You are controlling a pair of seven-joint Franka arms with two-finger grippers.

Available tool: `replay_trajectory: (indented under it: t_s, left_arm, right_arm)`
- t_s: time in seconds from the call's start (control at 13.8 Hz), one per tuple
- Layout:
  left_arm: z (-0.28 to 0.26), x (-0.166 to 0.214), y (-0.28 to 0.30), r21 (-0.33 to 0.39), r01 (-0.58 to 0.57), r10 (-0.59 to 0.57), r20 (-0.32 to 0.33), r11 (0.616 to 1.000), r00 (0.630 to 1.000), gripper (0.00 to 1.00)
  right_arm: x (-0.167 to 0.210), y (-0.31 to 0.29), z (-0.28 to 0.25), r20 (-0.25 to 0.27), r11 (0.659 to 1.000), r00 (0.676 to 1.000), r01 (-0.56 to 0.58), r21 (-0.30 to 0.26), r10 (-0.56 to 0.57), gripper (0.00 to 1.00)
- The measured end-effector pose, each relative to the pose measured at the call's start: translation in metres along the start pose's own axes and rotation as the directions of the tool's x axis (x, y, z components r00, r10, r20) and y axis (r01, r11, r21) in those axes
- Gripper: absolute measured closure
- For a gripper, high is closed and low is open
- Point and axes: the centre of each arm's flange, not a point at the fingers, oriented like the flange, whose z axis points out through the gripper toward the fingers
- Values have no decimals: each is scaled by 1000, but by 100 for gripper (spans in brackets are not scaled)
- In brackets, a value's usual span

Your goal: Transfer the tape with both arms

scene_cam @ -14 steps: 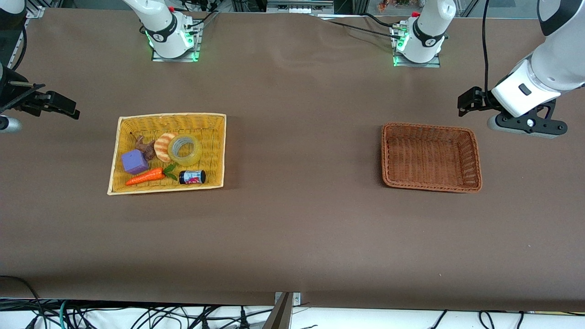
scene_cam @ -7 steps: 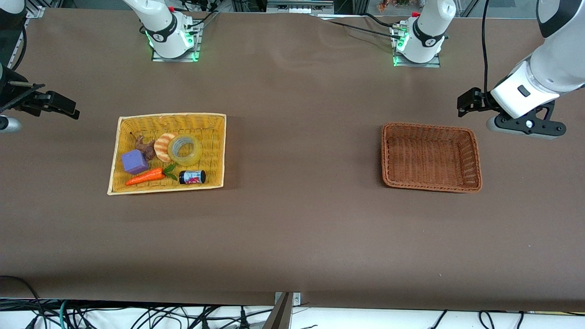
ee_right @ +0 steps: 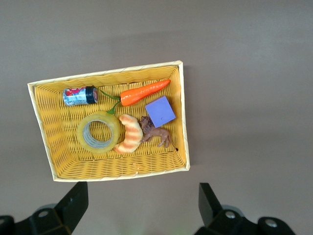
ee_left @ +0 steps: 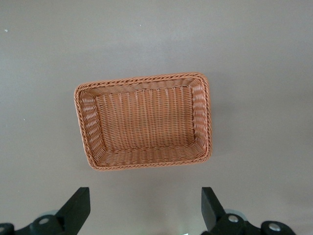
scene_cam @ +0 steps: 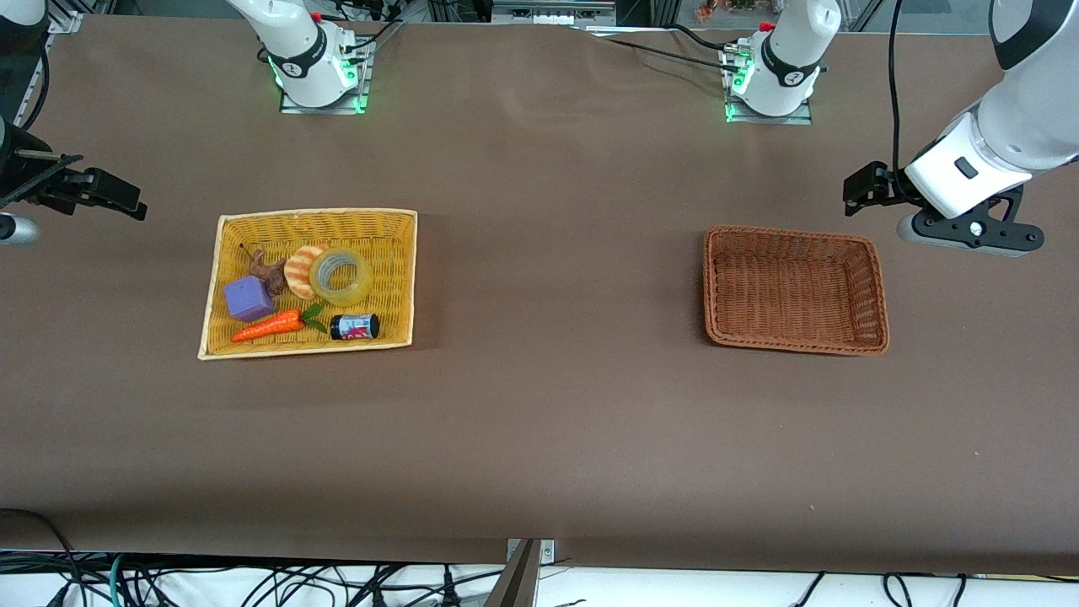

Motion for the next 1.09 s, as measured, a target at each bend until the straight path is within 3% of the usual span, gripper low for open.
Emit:
replay_trajectory:
  t_s: [0.36, 0.73, 0.87, 1.09]
  left_arm:
    - [0, 0, 0, 0, 0, 0, 0, 1000, 1000, 0]
    - [0, 0, 0, 0, 0, 0, 0, 1000, 1000, 0]
    - [0, 0, 0, 0, 0, 0, 0, 1000, 1000, 0]
    - [0, 0, 0, 0, 1, -1, 0, 1000, 1000, 0]
  right_arm:
    - [10, 1, 19, 36, 1000, 999, -2, -1, 2, 0]
    - [27, -8, 57, 105, 1000, 994, 14, -2, -13, 0]
    - [33, -25, 73, 128, 999, 991, 41, -1, -40, 0]
    - [42, -87, 112, 121, 999, 992, 32, -20, -29, 0]
